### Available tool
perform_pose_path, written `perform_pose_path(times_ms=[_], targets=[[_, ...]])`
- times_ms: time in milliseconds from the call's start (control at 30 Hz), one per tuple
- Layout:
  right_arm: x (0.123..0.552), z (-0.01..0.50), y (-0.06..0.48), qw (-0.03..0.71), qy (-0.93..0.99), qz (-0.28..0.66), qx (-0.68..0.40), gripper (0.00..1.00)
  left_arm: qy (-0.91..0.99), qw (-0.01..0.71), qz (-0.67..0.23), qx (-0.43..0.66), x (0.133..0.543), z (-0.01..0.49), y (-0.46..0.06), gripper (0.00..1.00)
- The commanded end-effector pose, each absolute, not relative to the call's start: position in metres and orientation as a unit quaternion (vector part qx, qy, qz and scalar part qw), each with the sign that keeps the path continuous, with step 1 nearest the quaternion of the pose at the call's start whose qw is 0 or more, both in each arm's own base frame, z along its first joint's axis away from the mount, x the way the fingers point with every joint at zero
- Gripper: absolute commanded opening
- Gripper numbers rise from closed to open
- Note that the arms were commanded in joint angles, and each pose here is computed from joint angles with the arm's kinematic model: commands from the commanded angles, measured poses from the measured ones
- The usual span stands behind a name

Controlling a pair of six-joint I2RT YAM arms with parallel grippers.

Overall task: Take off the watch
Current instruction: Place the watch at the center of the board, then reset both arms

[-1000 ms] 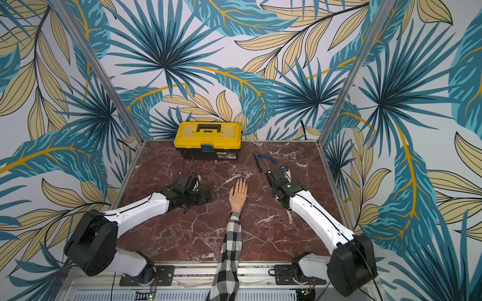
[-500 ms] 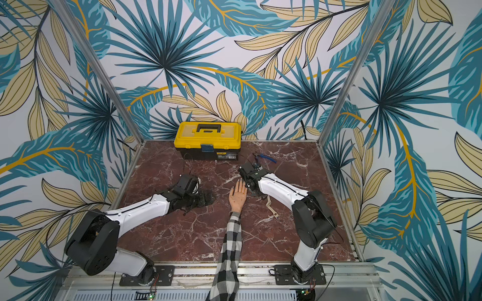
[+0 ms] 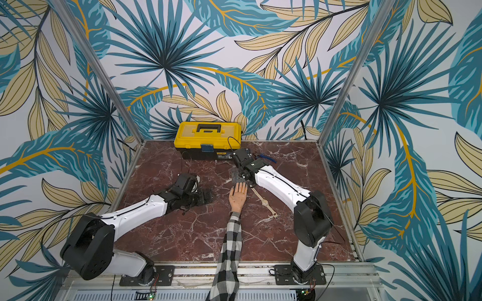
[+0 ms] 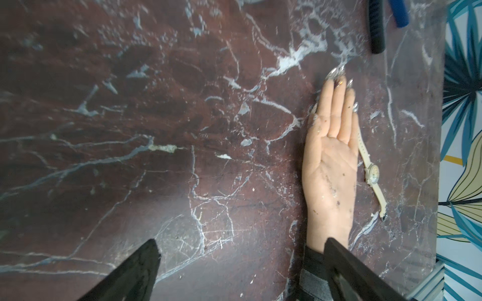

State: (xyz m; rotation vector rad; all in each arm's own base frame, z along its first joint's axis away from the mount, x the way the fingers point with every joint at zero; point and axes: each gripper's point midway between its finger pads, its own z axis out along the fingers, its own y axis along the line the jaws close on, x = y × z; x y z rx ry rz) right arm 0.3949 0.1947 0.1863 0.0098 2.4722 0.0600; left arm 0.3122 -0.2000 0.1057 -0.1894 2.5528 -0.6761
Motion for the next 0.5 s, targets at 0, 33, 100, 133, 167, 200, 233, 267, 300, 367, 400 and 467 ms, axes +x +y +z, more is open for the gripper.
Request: perform_pose_path(times_ms=[0,33,100,133,167,200,233,267,300,367,400,467], targets=[[0.382,0.219,0.183,0.362,0.930,0.067,0.001,1.00,0.912,0.337,-0.228,-0.049,0.335,0.159,-0.186,0.99],[0.378,0.225,0.174,0.374,0.925,0.066,0.003,1.00,0.911,0.353,-0.211,-0.046,0.338,0.167,-0.179,0.99],[0.369,0.238,0.147,0.407,0.912,0.059,0.012,1.00,0.904,0.395,-0.160,-0.037,0.345,0.186,-0.160,0.99],[0.365,0.242,0.134,0.420,0.906,0.055,0.019,0.99,0.900,0.413,-0.139,-0.035,0.348,0.194,-0.152,1.00],[0.361,0.245,0.121,0.434,0.899,0.051,0.026,1.00,0.894,0.432,-0.115,-0.034,0.351,0.202,-0.143,0.99],[0.359,0.248,0.107,0.450,0.891,0.046,0.040,0.99,0.887,0.451,-0.093,-0.035,0.353,0.211,-0.134,0.99],[0.357,0.246,0.093,0.459,0.886,0.039,0.054,0.99,0.881,0.467,-0.072,-0.040,0.355,0.218,-0.125,0.99],[0.355,0.245,0.079,0.467,0.881,0.035,0.071,1.00,0.874,0.482,-0.047,-0.043,0.358,0.225,-0.115,0.99],[0.355,0.243,0.064,0.475,0.875,0.033,0.093,1.00,0.868,0.494,-0.025,-0.044,0.360,0.232,-0.107,0.99],[0.356,0.238,0.034,0.481,0.869,0.014,0.118,1.00,0.859,0.510,0.007,-0.041,0.364,0.241,-0.093,1.00],[0.357,0.236,0.017,0.485,0.865,-0.010,0.128,1.00,0.850,0.525,0.026,-0.039,0.366,0.246,-0.086,0.99],[0.360,0.229,-0.008,0.483,0.864,-0.048,0.135,1.00,0.835,0.545,0.061,-0.042,0.369,0.253,-0.072,0.99]])
